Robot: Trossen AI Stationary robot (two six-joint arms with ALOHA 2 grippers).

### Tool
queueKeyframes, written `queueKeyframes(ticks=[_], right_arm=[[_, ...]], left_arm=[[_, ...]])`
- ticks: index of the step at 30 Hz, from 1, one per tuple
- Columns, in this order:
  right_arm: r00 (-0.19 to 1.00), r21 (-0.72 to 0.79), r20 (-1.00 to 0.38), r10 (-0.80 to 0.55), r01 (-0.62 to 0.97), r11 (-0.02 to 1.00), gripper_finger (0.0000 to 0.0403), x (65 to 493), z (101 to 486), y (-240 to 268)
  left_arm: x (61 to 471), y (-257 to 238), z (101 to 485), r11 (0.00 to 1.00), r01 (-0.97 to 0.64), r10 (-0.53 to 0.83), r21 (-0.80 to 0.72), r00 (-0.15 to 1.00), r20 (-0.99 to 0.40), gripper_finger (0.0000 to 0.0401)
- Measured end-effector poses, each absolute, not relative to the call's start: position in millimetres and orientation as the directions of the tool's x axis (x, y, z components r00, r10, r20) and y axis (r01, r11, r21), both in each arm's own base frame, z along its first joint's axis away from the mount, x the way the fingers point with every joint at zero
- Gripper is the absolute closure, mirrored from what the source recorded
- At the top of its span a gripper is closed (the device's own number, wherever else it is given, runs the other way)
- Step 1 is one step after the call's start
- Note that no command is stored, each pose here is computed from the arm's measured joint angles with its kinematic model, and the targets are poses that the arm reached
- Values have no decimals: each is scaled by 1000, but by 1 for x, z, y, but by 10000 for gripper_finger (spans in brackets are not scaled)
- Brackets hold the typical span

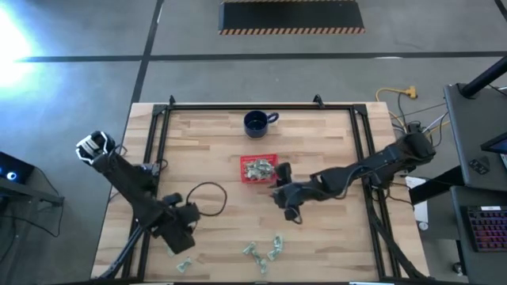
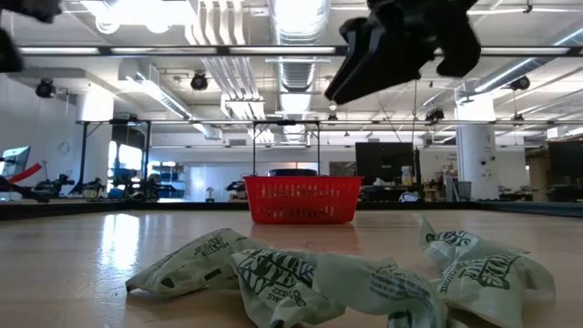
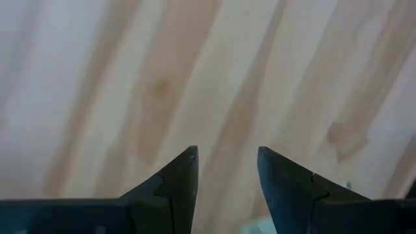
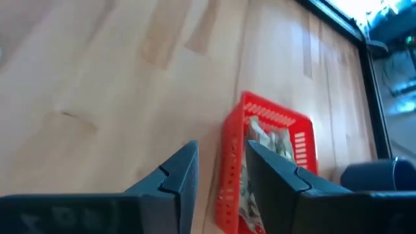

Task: Pick and place items into bin
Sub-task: Put the stevia packet into the red bin

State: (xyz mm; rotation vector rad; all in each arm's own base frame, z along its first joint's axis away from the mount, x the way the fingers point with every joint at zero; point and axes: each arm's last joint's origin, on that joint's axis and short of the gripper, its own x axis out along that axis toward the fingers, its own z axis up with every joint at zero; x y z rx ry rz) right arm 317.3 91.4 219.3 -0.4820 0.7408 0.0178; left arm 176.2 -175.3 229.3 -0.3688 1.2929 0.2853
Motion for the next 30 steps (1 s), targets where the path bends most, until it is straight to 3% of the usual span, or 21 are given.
queueKeyframes(ticks=[8,16,19,25,30], right_arm=[[787,-333,-616,-21,-237,913,295,292,250,113],[825,-265,-557,95,-285,921,306,264,274,140],[826,-253,-547,137,-319,913,310,256,278,151],[829,-250,-526,189,-363,898,319,246,281,166],[842,-242,-497,209,-365,899,327,246,283,170]], left_arm=[[163,-200,211,858,-502,-101,-106,37,-994,259],[148,-215,201,851,-522,-79,-63,-8,-997,259],[144,-221,192,903,-427,-64,-49,-23,-998,259],[140,-241,184,995,-53,-85,-84,-26,-996,259],[138,-245,173,998,48,-35,-37,-36,-999,259]])
